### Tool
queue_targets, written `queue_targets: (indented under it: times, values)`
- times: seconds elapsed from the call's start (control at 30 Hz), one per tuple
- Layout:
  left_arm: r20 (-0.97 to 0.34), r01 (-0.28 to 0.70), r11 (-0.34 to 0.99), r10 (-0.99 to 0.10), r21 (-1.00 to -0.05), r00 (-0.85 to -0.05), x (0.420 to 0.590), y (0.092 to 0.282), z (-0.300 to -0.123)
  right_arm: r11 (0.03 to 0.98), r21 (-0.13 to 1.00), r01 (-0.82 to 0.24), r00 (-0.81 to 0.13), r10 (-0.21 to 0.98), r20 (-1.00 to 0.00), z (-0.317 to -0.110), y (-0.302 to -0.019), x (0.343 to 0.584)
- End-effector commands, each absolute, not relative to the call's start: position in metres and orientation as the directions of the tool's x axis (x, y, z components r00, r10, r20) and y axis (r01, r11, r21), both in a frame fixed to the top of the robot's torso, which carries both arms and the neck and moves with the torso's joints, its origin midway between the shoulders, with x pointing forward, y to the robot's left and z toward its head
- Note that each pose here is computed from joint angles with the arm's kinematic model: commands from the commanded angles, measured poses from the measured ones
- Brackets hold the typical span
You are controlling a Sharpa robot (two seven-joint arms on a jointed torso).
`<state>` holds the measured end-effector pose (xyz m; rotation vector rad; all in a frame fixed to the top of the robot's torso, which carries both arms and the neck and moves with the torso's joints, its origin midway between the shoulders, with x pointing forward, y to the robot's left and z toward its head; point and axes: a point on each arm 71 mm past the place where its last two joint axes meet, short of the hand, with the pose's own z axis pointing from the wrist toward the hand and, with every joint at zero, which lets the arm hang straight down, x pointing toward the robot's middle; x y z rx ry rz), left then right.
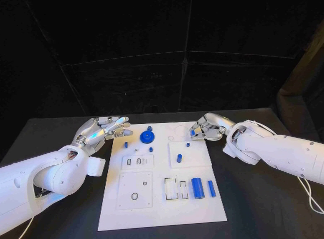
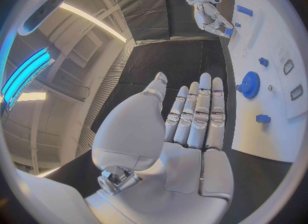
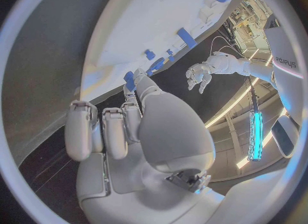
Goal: Assemble the parts on the task board
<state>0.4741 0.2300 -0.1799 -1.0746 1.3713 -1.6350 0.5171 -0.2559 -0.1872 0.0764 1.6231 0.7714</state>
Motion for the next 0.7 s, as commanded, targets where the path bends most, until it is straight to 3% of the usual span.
queue_targets:
  times: [0.03,0.43,0.7]
  values:
    - [0.142,0.027,-0.166,-0.908,-0.986,-0.394,0.474,0.229,-0.178,0.764,0.516,-0.386,-0.220,0.467,-0.856,-0.178,-0.237,0.514]
    - [0.138,0.034,-0.165,-0.910,-0.986,-0.390,0.475,0.232,-0.176,0.740,0.462,-0.489,-0.233,0.399,-0.887,-0.172,-0.147,0.504]
    - [0.134,0.043,-0.162,-0.913,-0.986,-0.384,0.477,0.233,-0.173,0.729,0.435,-0.529,-0.269,0.342,-0.900,-0.179,-0.099,0.496]
